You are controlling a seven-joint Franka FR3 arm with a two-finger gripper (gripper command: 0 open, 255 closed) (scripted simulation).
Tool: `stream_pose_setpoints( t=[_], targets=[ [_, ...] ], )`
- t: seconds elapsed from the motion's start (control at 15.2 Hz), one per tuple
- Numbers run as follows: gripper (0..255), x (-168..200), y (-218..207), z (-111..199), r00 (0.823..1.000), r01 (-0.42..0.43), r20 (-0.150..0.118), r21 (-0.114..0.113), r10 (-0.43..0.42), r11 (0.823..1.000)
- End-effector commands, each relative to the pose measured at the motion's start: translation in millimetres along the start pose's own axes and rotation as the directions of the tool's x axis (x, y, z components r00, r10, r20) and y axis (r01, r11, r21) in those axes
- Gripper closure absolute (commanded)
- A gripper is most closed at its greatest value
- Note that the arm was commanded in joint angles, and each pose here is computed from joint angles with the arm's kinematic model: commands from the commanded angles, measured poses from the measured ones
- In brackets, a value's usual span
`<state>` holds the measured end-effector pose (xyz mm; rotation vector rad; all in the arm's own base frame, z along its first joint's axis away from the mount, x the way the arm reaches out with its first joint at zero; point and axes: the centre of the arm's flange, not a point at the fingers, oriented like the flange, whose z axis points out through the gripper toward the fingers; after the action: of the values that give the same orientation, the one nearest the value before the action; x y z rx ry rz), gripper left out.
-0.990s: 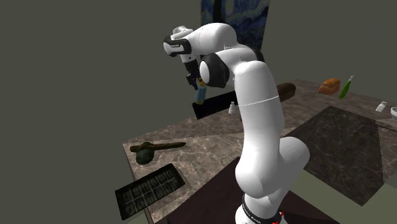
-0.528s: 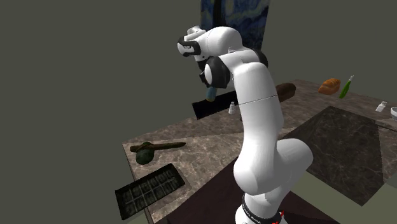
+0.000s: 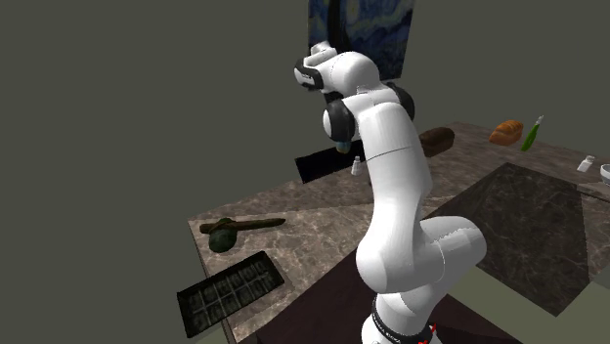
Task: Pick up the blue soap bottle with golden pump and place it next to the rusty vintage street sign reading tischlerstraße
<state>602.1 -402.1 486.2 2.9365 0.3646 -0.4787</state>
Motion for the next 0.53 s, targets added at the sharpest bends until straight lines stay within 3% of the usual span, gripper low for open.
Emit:
stream_pose_setpoints(
  t=[0.0,0.46],
  targets=[
    [255,1.1,2.6,10.2,1.0,0.001,-0.001,-0.001,-0.001,1.0],
    [255,13.2,-1.2,44.9,1.0,0.001,-0.001,-0.001,-0.001,1.0]
  ],
)
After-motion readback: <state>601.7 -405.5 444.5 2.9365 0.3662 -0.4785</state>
